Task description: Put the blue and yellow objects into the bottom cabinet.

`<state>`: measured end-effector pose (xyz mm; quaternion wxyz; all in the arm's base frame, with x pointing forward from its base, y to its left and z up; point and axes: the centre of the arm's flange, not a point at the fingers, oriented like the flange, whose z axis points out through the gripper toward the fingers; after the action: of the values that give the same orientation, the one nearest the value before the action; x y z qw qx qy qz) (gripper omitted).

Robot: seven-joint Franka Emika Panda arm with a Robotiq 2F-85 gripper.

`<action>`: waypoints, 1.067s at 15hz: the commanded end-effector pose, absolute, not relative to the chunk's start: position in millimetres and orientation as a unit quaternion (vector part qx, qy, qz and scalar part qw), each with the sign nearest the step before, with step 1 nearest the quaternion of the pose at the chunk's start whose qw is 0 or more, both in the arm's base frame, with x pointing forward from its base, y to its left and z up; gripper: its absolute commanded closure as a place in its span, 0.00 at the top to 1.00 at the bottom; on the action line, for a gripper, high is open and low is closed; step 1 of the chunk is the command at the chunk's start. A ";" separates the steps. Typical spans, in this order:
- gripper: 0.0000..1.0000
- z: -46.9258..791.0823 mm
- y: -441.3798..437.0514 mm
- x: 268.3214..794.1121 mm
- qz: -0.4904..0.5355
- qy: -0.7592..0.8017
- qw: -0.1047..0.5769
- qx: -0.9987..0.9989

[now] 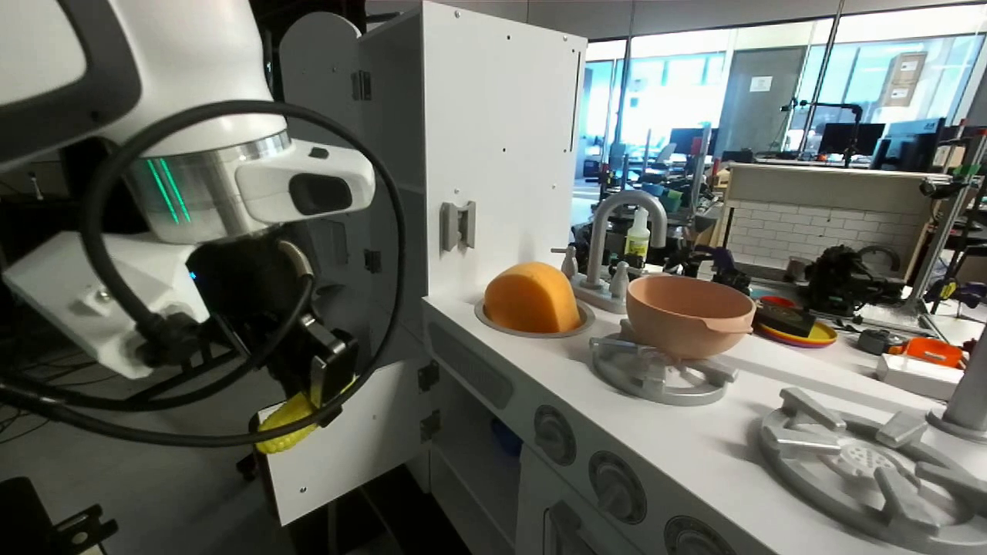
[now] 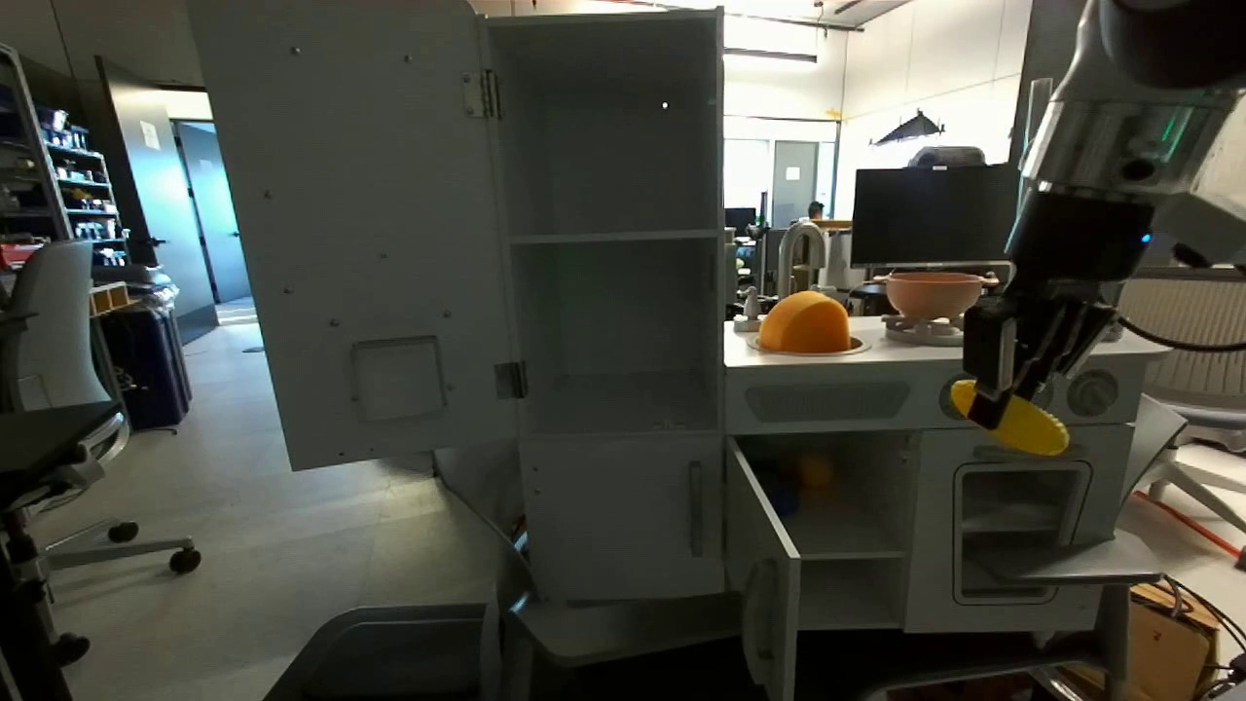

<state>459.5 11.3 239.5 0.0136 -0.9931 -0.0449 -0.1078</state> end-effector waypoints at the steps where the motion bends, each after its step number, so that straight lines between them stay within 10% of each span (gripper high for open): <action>1: 0.08 203.4 26.9 492.0 -0.125 -0.026 -0.006 -0.992; 16: 0.08 66.2 29.0 556.6 -0.189 -0.035 -0.065 -0.979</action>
<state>542.4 21.6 87.4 -0.0556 -0.9856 -0.0377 -0.1553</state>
